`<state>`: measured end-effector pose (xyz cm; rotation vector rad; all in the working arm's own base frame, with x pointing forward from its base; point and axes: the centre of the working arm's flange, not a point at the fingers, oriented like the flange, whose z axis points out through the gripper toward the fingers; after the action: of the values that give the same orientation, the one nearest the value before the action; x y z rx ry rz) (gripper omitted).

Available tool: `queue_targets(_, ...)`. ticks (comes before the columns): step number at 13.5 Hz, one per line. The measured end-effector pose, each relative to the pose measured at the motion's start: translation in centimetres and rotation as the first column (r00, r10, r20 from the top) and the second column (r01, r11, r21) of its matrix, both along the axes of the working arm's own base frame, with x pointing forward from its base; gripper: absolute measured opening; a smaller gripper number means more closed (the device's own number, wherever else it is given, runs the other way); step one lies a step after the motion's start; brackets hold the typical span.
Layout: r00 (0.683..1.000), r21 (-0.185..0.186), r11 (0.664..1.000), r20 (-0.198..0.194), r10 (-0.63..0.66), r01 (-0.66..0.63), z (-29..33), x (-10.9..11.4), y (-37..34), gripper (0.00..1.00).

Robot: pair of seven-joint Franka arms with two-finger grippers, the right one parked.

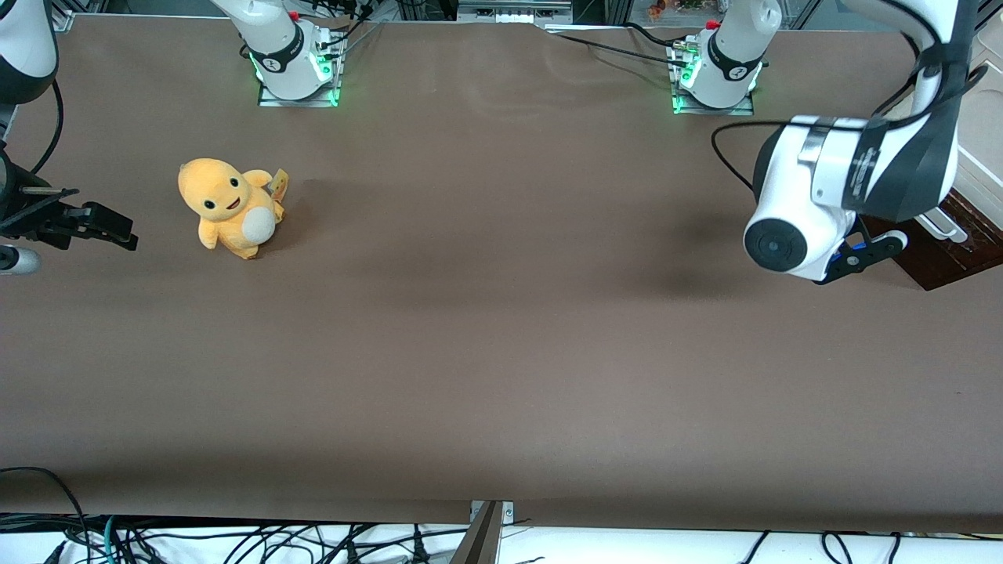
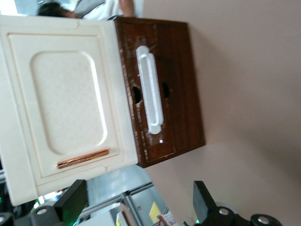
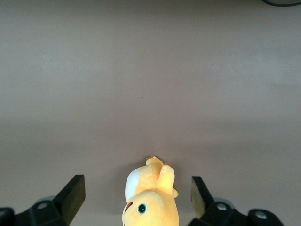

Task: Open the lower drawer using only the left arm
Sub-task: 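Swing the left gripper toward the white handle on the lower wooden drawer, then align the open left gripper around the white drawer handle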

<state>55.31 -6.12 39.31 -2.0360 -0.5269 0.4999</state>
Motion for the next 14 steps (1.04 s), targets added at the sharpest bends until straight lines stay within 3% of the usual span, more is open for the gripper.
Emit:
queue_targets(3, 0.993, 0.121, 0.991, -0.088, 0.074, -0.063, -1.6, -0.5, 3.1, 1.00)
queue_targets(9, 0.984, 0.282, 0.955, -0.127, 0.128, -0.087, -9.2, 0.3, 7.4, 1.00)
queue_targets(12, 0.984, 0.368, 0.929, -0.146, 0.101, -0.041, -13.0, 0.5, 8.1, 1.00)
queue_targets(14, 0.979, 0.394, 0.919, -0.175, 0.105, -0.028, -15.4, 0.4, 9.6, 1.00)
